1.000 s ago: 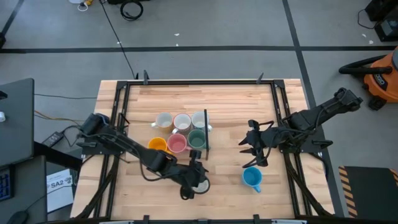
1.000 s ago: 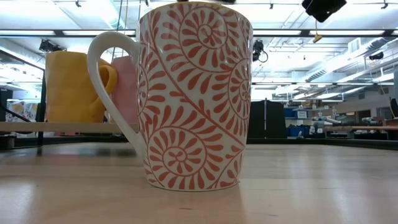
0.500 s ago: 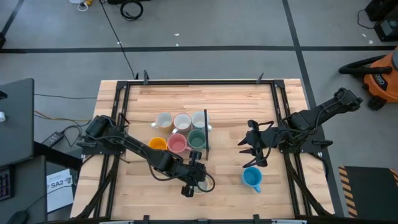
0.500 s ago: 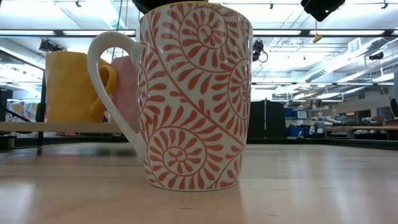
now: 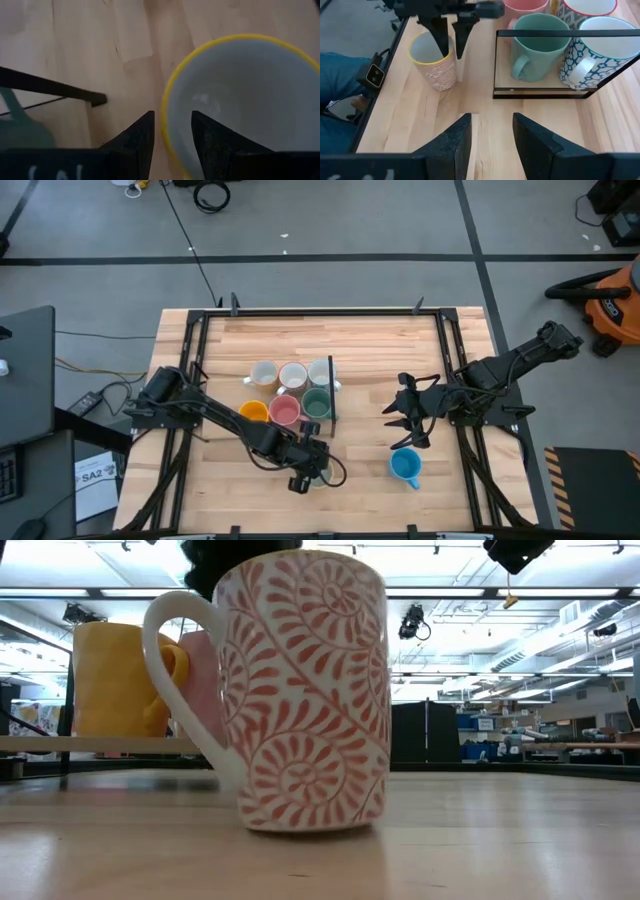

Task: Place coffee mugs
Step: Put the orange patterned mug on the shelf

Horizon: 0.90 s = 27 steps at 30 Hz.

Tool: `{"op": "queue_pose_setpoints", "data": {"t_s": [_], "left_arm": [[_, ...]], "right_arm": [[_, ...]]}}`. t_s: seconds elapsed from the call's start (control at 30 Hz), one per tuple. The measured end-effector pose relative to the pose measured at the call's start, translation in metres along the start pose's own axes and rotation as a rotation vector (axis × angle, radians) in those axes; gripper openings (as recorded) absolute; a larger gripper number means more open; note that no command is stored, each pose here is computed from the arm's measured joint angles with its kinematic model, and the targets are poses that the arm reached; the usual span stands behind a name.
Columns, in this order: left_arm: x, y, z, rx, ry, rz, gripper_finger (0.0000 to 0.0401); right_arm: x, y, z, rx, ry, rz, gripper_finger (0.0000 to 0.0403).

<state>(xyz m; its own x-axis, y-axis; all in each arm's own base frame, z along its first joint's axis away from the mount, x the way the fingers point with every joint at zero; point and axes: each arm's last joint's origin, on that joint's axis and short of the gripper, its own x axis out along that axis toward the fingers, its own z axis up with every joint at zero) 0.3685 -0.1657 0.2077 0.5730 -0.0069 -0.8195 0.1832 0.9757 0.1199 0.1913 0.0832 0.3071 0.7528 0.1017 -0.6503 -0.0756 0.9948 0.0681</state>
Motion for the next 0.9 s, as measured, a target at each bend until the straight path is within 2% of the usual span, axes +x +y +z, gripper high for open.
{"op": "queue_pose_setpoints", "data": {"t_s": [0.17, 0.27, 0.5, 0.9], "left_arm": [[0.0017, -0.0003, 0.0007, -0.011, -0.011, 0.001, 0.0137], [0.0019, -0.0008, 0.0024, -0.056, -0.028, -0.005, 0.0137], [0.0019, -0.0008, 0.0019, -0.058, -0.023, -0.005, 0.0130], [0.0018, -0.0009, 0.0017, -0.060, -0.020, -0.009, 0.0040]], "right_arm": [[0.0001, 0.0001, 0.0002, 0.000, -0.002, 0.001, 0.0149], [0.0001, 0.0002, 0.0004, -0.002, -0.004, 0.001, 0.0149], [0.0001, 0.0002, 0.0007, -0.003, -0.007, 0.002, 0.0149], [0.0001, 0.0002, 0.0007, -0.006, -0.007, 0.001, 0.0149]]}}
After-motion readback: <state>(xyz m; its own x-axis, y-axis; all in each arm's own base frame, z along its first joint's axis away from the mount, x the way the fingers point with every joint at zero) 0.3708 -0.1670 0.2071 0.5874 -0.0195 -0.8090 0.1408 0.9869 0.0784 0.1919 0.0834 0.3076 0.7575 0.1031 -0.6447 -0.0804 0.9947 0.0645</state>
